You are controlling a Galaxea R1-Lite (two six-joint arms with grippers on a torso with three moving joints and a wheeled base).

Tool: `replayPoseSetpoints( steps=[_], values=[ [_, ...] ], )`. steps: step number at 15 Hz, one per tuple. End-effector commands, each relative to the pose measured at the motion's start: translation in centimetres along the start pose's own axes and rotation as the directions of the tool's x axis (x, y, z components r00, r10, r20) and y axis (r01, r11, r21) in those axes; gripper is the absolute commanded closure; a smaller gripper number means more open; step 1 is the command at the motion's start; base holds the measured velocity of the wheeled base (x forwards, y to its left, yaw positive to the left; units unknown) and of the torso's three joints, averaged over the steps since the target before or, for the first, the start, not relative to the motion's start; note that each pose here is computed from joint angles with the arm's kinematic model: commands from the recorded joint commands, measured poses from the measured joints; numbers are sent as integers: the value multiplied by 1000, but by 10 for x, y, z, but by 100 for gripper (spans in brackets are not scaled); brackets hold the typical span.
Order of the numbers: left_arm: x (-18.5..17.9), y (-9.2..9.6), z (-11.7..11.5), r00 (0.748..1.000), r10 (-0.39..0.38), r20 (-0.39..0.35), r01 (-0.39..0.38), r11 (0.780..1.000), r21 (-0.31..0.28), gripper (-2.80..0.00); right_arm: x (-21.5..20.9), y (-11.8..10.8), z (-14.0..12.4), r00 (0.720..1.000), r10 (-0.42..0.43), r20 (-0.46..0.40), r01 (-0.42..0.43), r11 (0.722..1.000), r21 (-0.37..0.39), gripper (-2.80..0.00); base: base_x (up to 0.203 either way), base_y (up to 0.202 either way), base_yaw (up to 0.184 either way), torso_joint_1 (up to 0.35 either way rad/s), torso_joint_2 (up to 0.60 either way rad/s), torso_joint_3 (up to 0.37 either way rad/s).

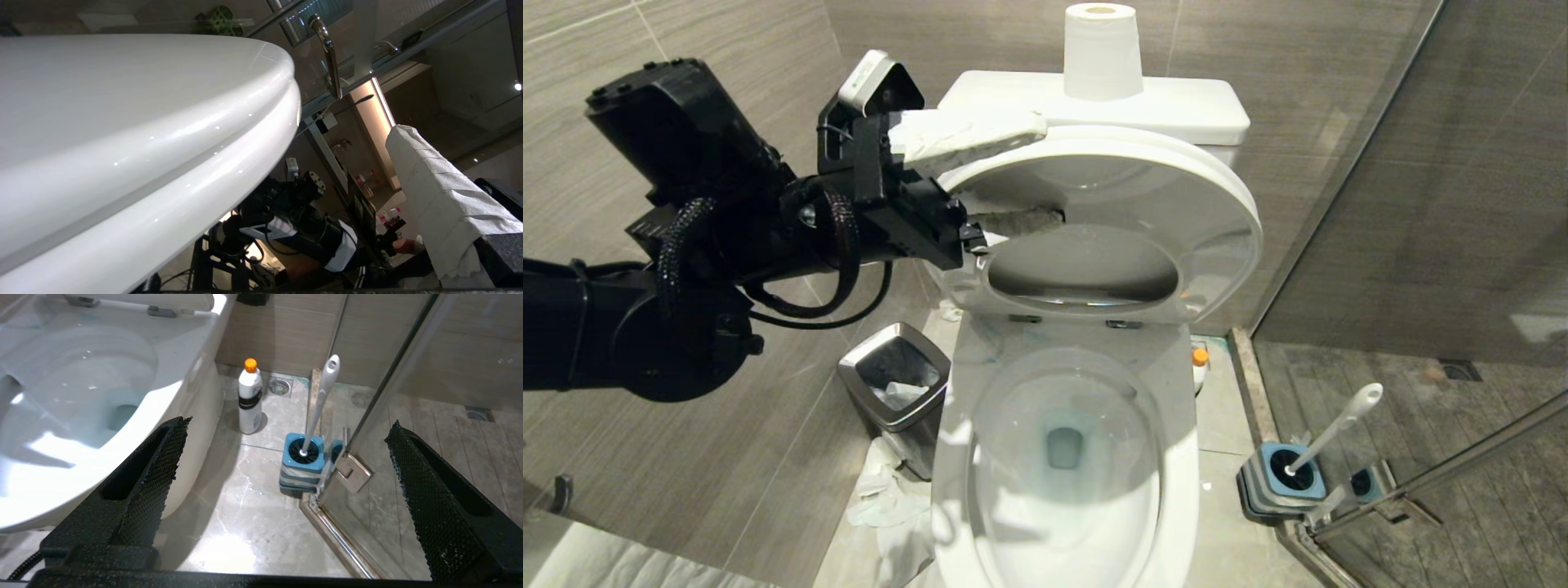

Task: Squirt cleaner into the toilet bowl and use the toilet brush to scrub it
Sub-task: Use the left hand to lift the toilet lid slightly

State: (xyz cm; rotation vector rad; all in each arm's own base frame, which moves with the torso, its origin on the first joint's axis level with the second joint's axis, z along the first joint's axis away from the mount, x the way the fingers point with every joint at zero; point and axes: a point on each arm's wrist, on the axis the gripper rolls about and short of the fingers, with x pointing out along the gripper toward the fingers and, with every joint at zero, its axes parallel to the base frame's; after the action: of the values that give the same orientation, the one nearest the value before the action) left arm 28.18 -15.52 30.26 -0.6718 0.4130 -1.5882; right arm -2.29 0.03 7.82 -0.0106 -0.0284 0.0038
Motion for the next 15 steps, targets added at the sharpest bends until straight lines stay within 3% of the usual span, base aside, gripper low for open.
replayPoseSetpoints(
  steps=[1,9,13,15],
  values=[
    [1,13,6,1000,5,3,-5,1000,-3,-280,1,0,-3,1000,1,-8,-1,1000,0,-280,0,0,0,0,0,0],
    [-8,12,39,998,29,49,-31,998,53,-280,1,0,-3,1000,1,-8,-1,1000,0,-280,0,0,0,0,0,0],
    [-3,26,62,998,33,60,-37,997,70,-280,1,0,-3,1000,1,-10,-1,1000,0,-280,0,0,0,0,0,0],
    [-1,42,69,997,43,61,-46,997,57,-280,1,0,-3,1000,1,-10,-1,1000,0,-280,0,0,0,0,0,0]
  ],
)
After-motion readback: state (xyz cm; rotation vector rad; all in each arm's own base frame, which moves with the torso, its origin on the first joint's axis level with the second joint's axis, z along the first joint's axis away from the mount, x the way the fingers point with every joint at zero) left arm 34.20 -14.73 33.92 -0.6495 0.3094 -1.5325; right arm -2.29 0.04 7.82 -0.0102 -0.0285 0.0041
